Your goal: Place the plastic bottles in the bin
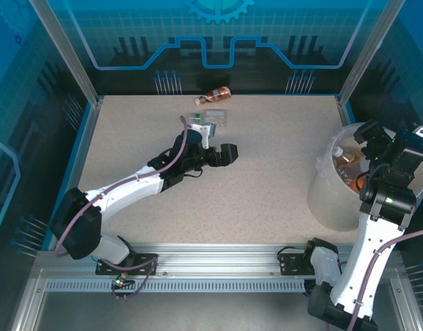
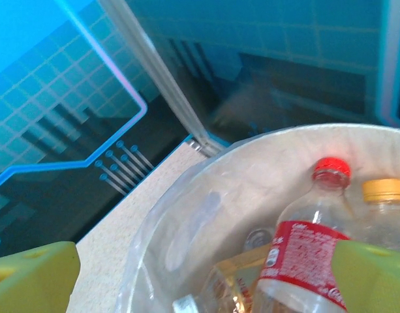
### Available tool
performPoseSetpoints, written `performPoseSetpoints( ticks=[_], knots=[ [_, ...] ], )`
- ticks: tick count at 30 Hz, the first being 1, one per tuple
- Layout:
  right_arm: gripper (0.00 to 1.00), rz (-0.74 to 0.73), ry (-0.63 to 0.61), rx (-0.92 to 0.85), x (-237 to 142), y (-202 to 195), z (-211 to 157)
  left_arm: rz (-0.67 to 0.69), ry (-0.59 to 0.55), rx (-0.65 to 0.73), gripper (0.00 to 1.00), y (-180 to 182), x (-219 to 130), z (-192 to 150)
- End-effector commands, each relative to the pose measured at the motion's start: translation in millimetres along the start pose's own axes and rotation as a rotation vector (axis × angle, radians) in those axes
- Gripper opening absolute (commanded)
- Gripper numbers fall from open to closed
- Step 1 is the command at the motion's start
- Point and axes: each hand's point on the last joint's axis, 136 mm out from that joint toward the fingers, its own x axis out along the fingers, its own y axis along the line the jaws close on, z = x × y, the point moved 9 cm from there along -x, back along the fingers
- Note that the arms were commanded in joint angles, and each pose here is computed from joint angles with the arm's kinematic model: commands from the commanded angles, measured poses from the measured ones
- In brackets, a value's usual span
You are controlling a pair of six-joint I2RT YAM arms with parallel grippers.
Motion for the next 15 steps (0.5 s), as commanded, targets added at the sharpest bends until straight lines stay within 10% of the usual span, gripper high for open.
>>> performPoseSetpoints(
  ticks=[1, 15],
  knots=[
    [1.0, 0.208, 0.058, -0.075, -9.1, 21.0, -3.2, 0.026, -0.018, -0.039, 0.99, 3.8, 0.1, 11.2],
    [1.0, 0.79, 0.212, -0.315, -19.2, 107.7, -45.9, 0.196, -0.068, -0.214, 0.99, 50.7, -7.7, 25.9]
  ],
)
